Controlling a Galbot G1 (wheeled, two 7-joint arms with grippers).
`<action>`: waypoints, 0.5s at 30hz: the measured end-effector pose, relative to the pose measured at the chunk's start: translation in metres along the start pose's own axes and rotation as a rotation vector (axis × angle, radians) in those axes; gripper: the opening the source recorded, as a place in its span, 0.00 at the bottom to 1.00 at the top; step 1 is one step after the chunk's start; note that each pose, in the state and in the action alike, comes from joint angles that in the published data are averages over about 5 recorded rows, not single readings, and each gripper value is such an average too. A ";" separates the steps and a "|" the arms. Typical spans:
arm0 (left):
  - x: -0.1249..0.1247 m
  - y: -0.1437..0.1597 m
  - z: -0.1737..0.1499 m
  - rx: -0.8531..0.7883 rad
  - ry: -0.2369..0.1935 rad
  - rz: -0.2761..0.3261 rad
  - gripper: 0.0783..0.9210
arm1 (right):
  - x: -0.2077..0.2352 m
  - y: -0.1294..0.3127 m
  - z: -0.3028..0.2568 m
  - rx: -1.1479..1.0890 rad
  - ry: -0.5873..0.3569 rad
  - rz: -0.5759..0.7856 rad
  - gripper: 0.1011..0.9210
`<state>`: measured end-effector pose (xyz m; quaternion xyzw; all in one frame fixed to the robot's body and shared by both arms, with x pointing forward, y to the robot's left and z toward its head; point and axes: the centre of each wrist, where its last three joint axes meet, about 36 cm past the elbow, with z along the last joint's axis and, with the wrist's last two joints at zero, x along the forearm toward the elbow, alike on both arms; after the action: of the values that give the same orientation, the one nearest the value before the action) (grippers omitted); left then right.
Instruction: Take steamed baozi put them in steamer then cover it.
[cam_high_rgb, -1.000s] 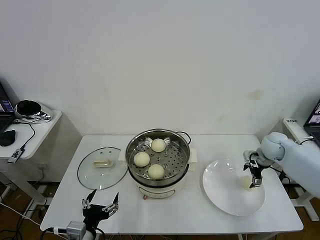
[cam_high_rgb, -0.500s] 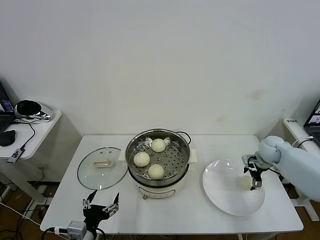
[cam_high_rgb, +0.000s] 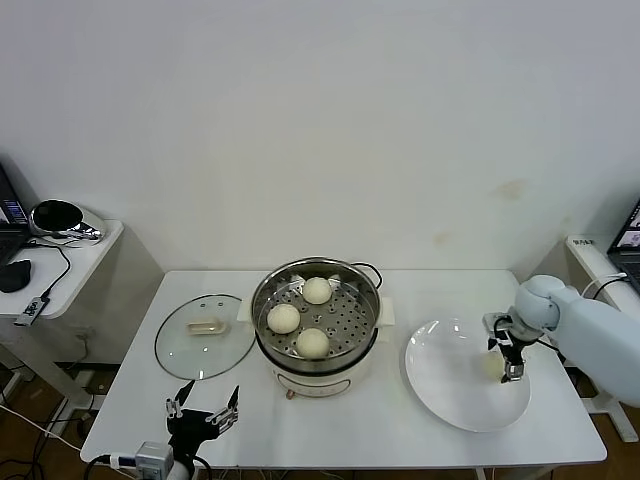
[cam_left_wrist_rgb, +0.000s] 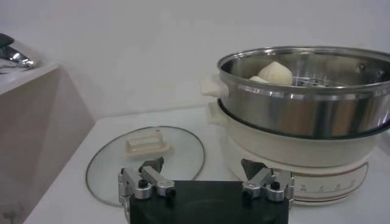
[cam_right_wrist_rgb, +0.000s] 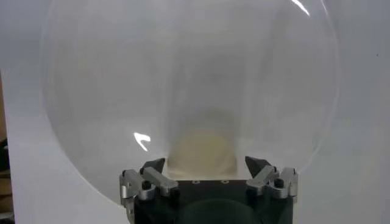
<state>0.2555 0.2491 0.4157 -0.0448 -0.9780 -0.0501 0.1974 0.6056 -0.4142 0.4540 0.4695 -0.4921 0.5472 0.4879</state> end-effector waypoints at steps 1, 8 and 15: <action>0.000 0.000 0.000 0.000 0.001 0.000 0.88 | 0.000 0.000 0.000 -0.001 0.001 0.000 0.73; -0.001 0.000 0.000 -0.001 0.001 0.001 0.88 | 0.002 0.001 0.004 -0.009 0.003 0.004 0.64; -0.002 -0.001 0.000 0.000 -0.001 0.002 0.88 | 0.010 -0.001 0.008 -0.024 -0.002 0.015 0.62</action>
<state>0.2568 0.2481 0.4150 -0.0460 -0.9780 -0.0499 0.1971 0.6059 -0.4213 0.4647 0.4605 -0.5024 0.5446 0.4889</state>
